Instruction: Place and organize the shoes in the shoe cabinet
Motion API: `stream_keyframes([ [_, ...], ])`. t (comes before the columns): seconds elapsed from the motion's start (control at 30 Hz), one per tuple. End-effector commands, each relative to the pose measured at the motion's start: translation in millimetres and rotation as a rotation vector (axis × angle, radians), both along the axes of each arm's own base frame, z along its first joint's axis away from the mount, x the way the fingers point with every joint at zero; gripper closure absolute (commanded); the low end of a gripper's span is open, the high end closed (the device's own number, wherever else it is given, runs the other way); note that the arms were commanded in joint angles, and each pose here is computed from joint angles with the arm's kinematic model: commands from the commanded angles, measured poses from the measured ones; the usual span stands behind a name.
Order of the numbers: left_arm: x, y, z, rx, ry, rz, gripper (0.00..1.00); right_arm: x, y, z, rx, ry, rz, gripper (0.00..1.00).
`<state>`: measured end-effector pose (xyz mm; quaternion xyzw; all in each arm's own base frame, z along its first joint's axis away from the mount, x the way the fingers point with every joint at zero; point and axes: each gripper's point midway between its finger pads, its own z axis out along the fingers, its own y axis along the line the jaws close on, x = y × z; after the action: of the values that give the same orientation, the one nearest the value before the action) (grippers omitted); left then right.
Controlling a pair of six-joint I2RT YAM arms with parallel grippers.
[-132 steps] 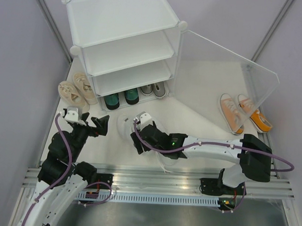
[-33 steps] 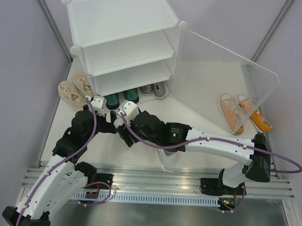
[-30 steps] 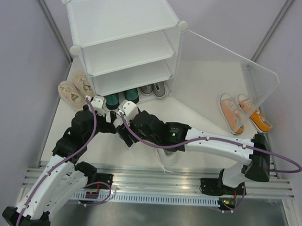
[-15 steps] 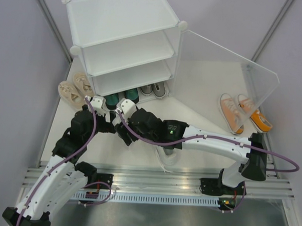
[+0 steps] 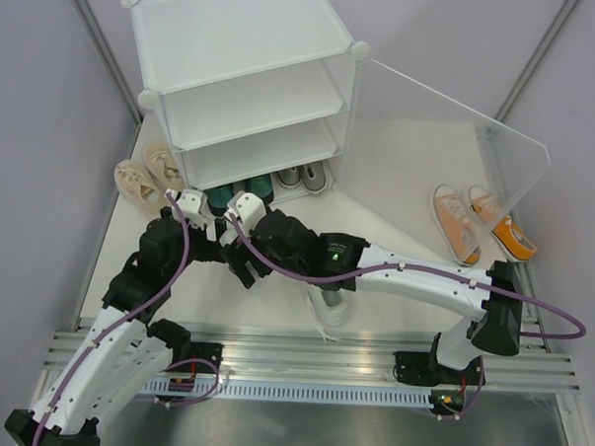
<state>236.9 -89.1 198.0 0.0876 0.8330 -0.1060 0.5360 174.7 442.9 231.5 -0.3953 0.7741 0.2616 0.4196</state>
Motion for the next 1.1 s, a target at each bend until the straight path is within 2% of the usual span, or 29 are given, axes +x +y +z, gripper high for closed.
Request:
stream_keyframes([
  [0.0,-15,-42,18,-0.108,-0.015,-0.216,0.01,-40,-38,-164,-0.412,0.297,0.057,0.11],
  [0.17,-16,-42,18,-0.108,-0.016,-0.216,0.0,-37,-54,-187,-0.511,0.299,0.022,0.1],
  [0.27,-15,-43,18,-0.109,-0.014,-0.219,0.01,-24,-70,-195,-0.591,0.249,-0.048,0.1],
  [0.43,-16,-43,17,-0.108,-0.013,-0.219,0.01,-11,-82,-188,-0.658,0.185,-0.105,0.22],
  [0.6,-15,-43,18,-0.109,-0.014,-0.219,0.01,-2,-97,-178,-0.706,0.147,-0.154,0.16],
  [0.77,-16,-43,18,-0.108,-0.015,-0.221,0.01,-5,-102,-189,-0.742,0.167,-0.15,0.09],
  [1.07,-17,-43,19,-0.111,-0.02,-0.222,0.0,-9,-87,-193,-0.675,0.181,-0.102,0.12],
])
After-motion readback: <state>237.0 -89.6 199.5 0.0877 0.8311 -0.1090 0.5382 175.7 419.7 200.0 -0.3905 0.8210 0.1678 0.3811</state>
